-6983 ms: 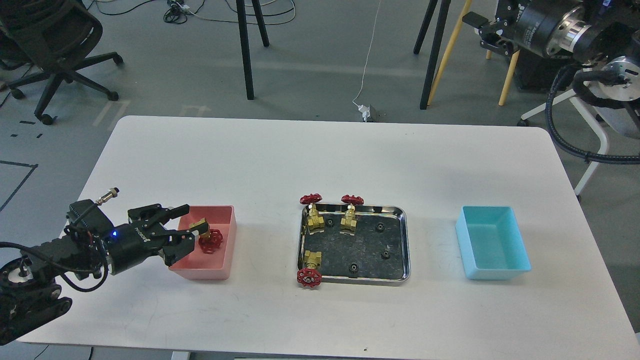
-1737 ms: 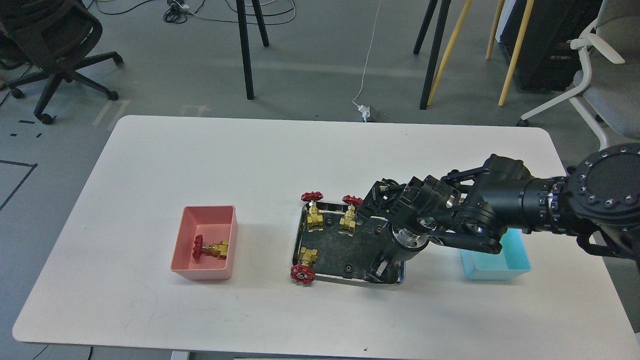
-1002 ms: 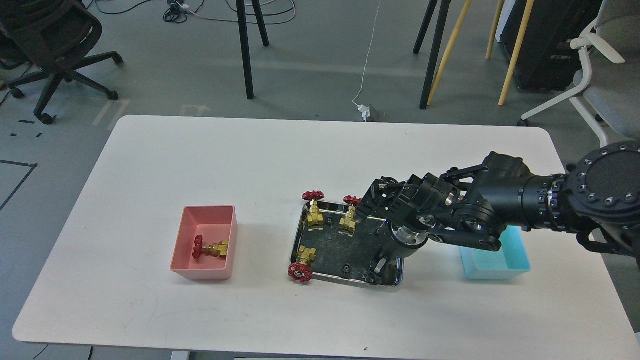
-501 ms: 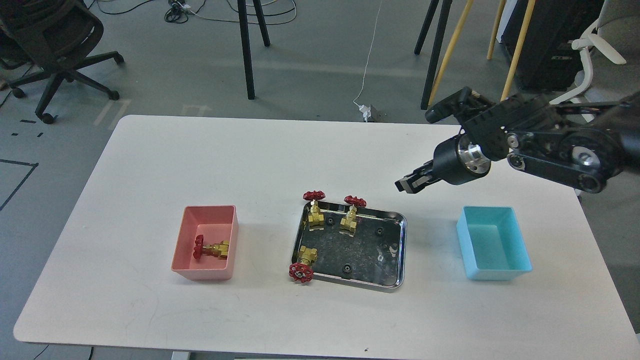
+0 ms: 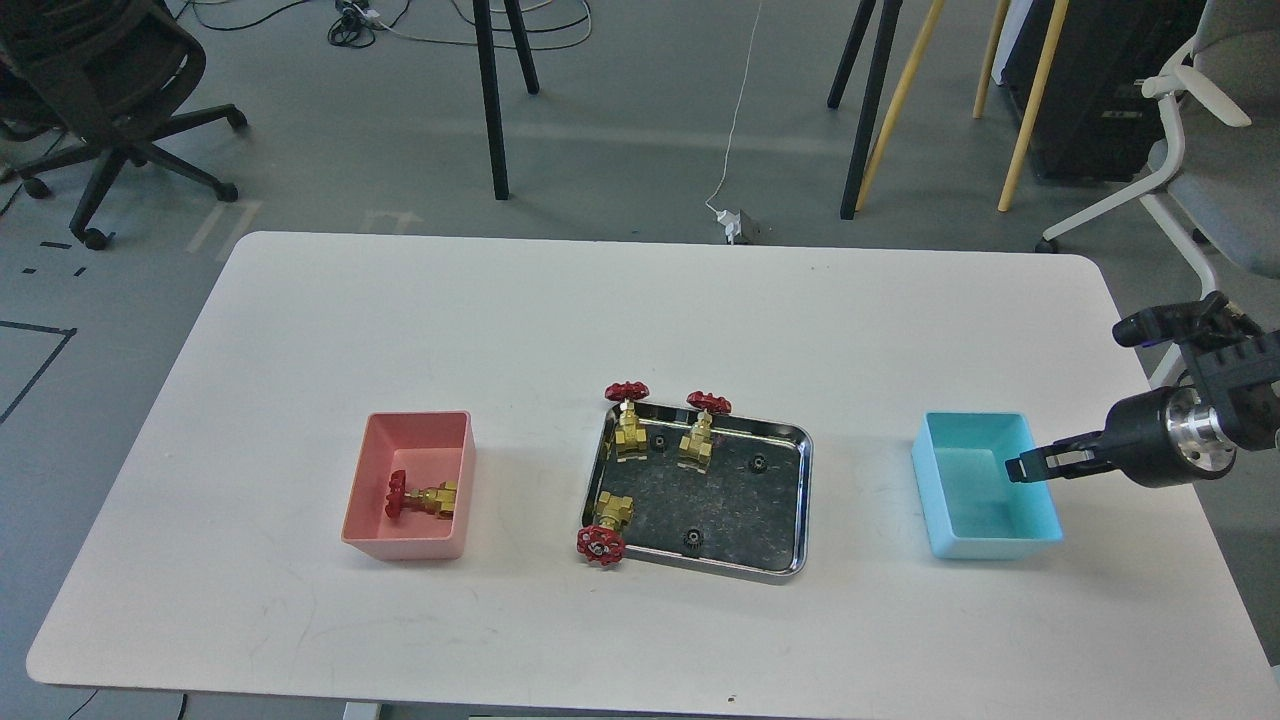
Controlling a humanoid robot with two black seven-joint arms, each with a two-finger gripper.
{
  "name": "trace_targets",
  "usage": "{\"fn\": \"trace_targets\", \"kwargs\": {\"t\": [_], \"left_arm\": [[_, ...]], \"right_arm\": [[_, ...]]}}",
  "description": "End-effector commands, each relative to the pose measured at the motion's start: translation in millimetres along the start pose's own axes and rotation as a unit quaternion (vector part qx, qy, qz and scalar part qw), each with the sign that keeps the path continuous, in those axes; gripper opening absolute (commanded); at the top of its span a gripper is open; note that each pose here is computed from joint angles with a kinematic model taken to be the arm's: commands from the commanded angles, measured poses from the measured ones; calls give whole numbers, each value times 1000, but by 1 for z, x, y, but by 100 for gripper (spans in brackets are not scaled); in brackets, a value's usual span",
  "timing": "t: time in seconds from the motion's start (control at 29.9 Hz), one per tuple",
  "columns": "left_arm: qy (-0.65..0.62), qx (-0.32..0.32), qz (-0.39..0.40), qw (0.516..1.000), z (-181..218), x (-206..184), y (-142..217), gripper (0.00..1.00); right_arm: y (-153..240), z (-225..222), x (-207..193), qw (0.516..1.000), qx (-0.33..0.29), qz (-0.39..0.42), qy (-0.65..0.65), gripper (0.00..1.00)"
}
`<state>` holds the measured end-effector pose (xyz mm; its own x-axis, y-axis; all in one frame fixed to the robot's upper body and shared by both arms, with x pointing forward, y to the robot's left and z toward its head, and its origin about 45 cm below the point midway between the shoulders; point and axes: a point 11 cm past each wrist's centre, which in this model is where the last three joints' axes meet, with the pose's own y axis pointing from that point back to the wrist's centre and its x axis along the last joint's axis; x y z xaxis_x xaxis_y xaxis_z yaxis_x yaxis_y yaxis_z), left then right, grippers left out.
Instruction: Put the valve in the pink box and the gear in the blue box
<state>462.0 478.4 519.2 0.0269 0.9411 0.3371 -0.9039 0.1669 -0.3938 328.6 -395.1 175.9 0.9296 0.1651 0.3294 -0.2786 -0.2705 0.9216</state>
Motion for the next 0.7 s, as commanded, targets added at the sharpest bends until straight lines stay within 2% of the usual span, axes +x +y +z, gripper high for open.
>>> {"fn": "trace_targets", "kwargs": {"t": [0.0, 0.13, 0.27, 0.4, 0.53, 0.67], "left_arm": [[1, -1, 0, 1000, 1, 0, 0, 98], [1, -1, 0, 1000, 1, 0, 0, 98], [0, 6, -1, 1000, -2, -2, -1, 98], [-4, 32, 0, 999, -9, -2, 0, 99], [13, 34, 5, 999, -6, 0, -1, 99], [34, 38, -6, 999, -11, -7, 0, 99]], "right_arm": [[-18, -3, -2, 1000, 6, -1, -10, 21], [-24, -5, -1, 1000, 11, 3, -18, 61], [-24, -13, 10, 999, 22, 18, -19, 79], [-12, -27, 41, 994, 57, 73, -61, 92], [29, -53, 105, 970, 130, 169, -113, 96], [78, -59, 160, 918, 212, 269, -201, 96]]}}
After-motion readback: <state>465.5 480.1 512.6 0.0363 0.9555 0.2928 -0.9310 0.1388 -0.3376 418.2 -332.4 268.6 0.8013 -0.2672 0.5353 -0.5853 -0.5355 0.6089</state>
